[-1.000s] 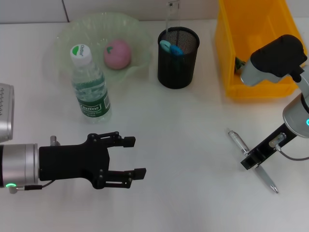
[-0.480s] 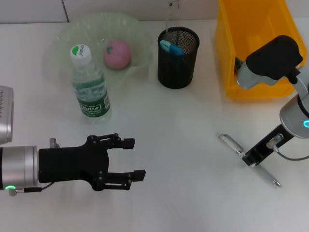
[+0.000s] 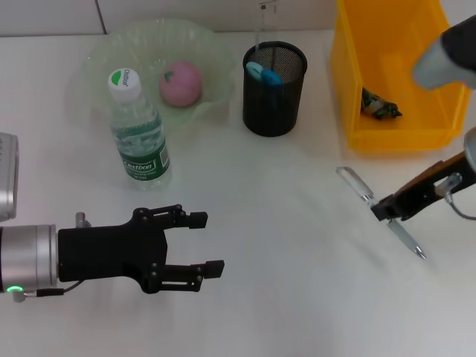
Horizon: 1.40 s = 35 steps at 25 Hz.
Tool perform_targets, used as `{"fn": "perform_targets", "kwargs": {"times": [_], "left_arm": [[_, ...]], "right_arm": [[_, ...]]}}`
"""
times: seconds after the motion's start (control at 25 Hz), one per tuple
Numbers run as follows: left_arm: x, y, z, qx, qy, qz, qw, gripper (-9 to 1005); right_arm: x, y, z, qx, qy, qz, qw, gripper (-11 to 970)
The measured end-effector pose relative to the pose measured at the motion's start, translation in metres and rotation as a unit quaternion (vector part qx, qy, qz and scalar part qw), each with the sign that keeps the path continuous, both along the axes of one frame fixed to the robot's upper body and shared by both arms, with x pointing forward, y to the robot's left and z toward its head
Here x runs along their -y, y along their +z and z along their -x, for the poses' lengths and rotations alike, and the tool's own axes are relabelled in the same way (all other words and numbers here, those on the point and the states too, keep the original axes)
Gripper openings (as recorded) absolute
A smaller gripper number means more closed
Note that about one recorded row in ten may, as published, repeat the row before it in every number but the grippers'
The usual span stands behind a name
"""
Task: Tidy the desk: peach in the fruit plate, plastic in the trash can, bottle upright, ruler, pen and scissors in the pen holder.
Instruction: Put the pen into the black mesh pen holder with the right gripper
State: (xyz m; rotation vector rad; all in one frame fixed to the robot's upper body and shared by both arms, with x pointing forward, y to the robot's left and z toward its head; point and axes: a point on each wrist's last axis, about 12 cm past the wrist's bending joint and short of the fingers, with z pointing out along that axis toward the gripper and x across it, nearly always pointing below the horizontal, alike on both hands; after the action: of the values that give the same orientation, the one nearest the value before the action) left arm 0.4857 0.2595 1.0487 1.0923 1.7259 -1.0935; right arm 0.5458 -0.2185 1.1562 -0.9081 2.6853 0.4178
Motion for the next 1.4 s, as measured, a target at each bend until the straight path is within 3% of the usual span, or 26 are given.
{"fn": "perform_targets", "kwargs": {"times": [0.16,0.36,0.44,0.48,0.6,0.76,0.84,0.88,1.04,1.24,1.4], "left_arm": [[0.000,0.001,-0.001,-0.002,0.001,0.002,1.000,841],[0.002,0.002,-0.002,0.000,-0.003,0.004,1.000,841],[0.003,0.003,-0.003,0.000,-0.004,0.005,1.000,841],[0.004,0.003,-0.003,0.001,-0.004,0.006,1.000,841],[0.005,0.004,-0.003,0.002,-0.003,0.010,1.000,840],[0.006,0.005,-0.003,0.003,-0.004,0.016,1.000,840],[0.007,0.006,-0.004,0.003,-0.003,0.018,1.000,840],[0.007,0.006,-0.004,0.003,-0.003,0.018,1.000,840],[0.007,0.006,-0.005,0.005,-0.003,0.018,1.000,841],[0.009,0.009,-0.009,0.011,-0.003,0.022,1.000,841],[0.008,0.010,-0.009,0.012,-0.001,0.026,1.000,841]], "right_arm": [[0.016,0.014,-0.002,0.021,-0.013,-0.029,0.999,106],[0.035,0.047,-0.003,0.101,-0.034,-0.090,0.990,112],[0.049,0.065,-0.008,0.169,-0.045,-0.166,0.970,116],[0.049,0.065,-0.008,0.169,-0.045,-0.166,0.970,117],[0.059,0.069,-0.017,0.237,-0.054,-0.244,0.939,123],[0.059,0.050,-0.039,0.299,-0.070,-0.335,0.891,131],[0.049,0.025,-0.058,0.316,-0.082,-0.384,0.864,135],[0.049,0.025,-0.058,0.316,-0.082,-0.384,0.864,137],[0.016,-0.021,-0.081,0.334,-0.100,-0.413,0.842,144],[-0.007,-0.043,-0.091,0.351,-0.106,-0.382,0.848,154],[-0.016,-0.049,-0.094,0.341,-0.104,-0.370,0.858,162]]}}
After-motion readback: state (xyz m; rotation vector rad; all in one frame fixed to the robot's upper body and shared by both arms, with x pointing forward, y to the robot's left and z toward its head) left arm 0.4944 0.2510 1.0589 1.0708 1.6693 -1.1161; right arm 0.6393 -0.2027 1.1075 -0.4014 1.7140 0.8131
